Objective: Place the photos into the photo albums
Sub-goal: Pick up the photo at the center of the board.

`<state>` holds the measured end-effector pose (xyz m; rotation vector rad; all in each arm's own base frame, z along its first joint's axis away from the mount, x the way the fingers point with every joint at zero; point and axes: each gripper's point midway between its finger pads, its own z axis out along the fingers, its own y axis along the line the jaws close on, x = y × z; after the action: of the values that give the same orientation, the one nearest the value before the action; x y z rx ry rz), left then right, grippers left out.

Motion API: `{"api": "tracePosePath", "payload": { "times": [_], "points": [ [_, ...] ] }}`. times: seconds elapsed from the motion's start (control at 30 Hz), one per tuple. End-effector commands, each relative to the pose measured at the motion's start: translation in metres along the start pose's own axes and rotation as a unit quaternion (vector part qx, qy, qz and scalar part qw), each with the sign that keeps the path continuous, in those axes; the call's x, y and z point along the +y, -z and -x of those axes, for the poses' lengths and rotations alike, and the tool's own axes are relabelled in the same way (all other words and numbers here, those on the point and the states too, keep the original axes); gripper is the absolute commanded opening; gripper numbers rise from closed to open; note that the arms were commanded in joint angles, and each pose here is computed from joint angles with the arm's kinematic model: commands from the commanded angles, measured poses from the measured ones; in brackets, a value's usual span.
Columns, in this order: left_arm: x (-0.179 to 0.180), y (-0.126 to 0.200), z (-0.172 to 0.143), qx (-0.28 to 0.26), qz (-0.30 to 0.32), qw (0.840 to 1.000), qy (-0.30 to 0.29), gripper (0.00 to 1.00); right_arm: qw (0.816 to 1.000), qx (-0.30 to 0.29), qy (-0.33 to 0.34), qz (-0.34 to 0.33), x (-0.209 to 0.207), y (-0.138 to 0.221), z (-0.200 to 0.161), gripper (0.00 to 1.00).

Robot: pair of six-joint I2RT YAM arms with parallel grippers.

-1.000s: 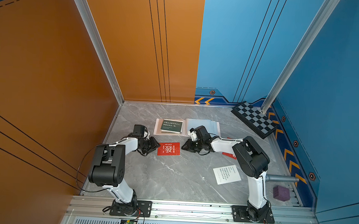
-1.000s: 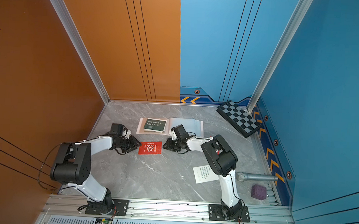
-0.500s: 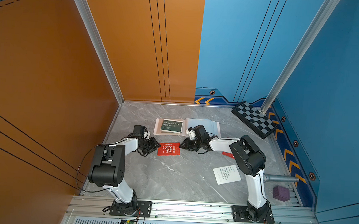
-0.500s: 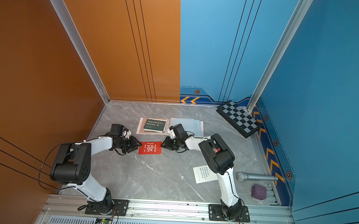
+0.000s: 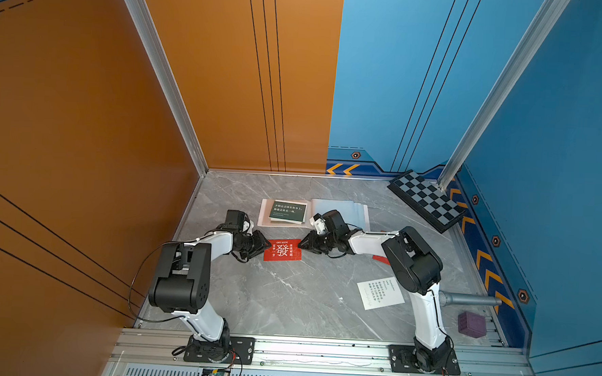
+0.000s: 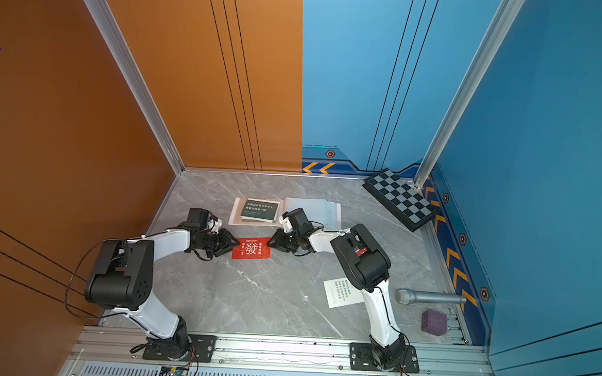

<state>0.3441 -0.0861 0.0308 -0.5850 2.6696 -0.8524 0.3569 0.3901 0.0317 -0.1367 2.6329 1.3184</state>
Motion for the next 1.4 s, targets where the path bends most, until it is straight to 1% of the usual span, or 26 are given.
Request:
{"api": "tracePosePath", "payload": {
  "times": [0.0, 0.23, 0.47, 0.9, 1.37],
  "points": [
    [0.011, -0.011, -0.019, 0.034, 0.014, 0.999, 0.012, 0.42, 1.000, 0.010, -0.028, 0.007, -0.008, -0.008, -0.005, 0.25],
    [0.011, -0.012, -0.018, 0.032, 0.015, 0.999, 0.011, 0.42, 0.999, 0.000, -0.037, 0.037, 0.003, -0.002, 0.003, 0.25],
    [0.010, -0.013, -0.018, 0.034, 0.015, 0.999, 0.010, 0.42, 0.995, -0.011, -0.054, 0.086, 0.020, 0.007, 0.011, 0.25],
    [0.008, -0.015, -0.019, 0.035, 0.016, 0.999, 0.008, 0.42, 0.993, -0.017, -0.047, 0.112, 0.039, 0.019, 0.015, 0.24],
    [0.007, -0.015, -0.016, 0.034, 0.014, 0.999, 0.008, 0.42, 0.991, -0.024, -0.040, 0.123, 0.050, 0.029, 0.020, 0.16]
  ]
}}
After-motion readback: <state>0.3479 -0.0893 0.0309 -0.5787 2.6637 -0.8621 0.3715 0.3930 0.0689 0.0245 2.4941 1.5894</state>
